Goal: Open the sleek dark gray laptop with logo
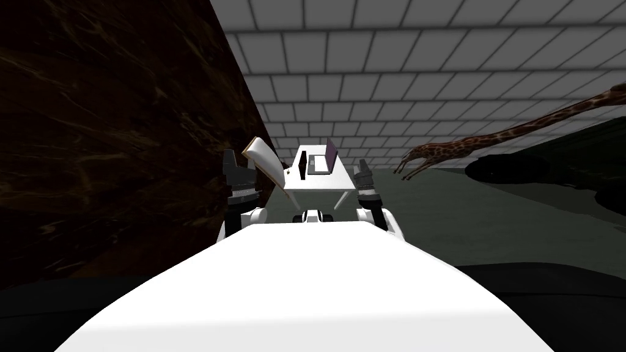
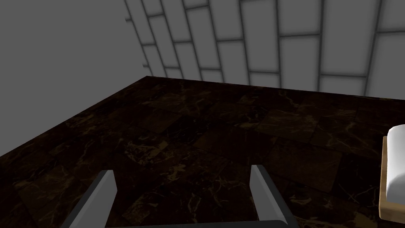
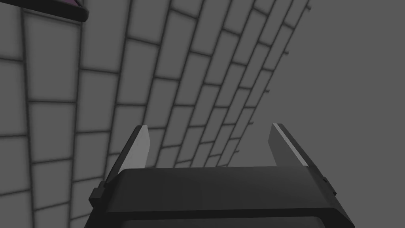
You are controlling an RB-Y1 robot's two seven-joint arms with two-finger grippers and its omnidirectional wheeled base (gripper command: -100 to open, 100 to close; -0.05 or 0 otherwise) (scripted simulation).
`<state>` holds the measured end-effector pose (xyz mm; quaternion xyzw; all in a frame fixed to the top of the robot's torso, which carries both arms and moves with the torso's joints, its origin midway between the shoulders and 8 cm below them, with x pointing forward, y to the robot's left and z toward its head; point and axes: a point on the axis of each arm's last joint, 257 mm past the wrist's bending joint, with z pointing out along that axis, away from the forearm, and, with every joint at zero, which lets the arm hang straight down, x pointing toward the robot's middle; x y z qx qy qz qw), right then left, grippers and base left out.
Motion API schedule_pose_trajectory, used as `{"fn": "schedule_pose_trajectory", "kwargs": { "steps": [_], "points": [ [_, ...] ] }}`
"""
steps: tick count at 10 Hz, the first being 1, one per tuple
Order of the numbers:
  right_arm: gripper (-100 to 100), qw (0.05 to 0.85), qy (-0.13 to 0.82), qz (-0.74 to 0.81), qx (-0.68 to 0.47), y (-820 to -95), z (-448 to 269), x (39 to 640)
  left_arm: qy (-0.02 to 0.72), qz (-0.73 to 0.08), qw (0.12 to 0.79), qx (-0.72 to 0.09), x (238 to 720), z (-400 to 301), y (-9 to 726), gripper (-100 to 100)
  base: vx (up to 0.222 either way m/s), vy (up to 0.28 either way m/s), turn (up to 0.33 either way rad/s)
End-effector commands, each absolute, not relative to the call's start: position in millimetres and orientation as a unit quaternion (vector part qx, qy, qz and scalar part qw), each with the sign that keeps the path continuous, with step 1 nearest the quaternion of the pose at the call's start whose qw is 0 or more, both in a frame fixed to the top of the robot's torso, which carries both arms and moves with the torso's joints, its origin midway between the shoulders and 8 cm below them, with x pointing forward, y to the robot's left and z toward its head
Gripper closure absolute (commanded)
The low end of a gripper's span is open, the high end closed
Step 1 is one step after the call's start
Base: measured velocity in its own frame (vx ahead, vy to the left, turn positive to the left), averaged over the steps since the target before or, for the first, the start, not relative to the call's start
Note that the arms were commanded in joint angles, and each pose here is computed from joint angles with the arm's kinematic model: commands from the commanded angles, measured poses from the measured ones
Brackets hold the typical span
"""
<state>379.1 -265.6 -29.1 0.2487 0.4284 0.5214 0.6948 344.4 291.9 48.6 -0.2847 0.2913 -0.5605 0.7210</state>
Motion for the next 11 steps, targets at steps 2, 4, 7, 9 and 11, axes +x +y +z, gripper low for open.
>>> {"fn": "schedule_pose_trajectory", "kwargs": {
  "steps": [2,4,7,9,11],
  "points": [
    [-100,0.722,0.485,0.446,0.212,-276,-51,392,0.291,-0.561,0.721,-0.285,344,49,292,0,0.008,0.019,0.141],
    [-100,0.735,0.514,0.398,0.191,-286,-64,399,0.291,-0.561,0.721,-0.285,344,49,292,0,0.012,0.019,0.127],
    [-100,0.752,0.555,0.319,0.156,-304,-82,409,0.291,-0.561,0.721,-0.285,344,49,292,0,0.015,0.019,0.155],
    [-100,0.760,0.581,0.262,0.130,-319,-94,415,0.291,-0.561,0.721,-0.285,344,49,292,0,0.010,0.024,0.170],
    [-100,0.764,0.605,0.202,0.102,-336,-106,421,0.291,-0.561,0.721,-0.285,344,49,292,0,0.013,0.024,0.158]
  ]
}}
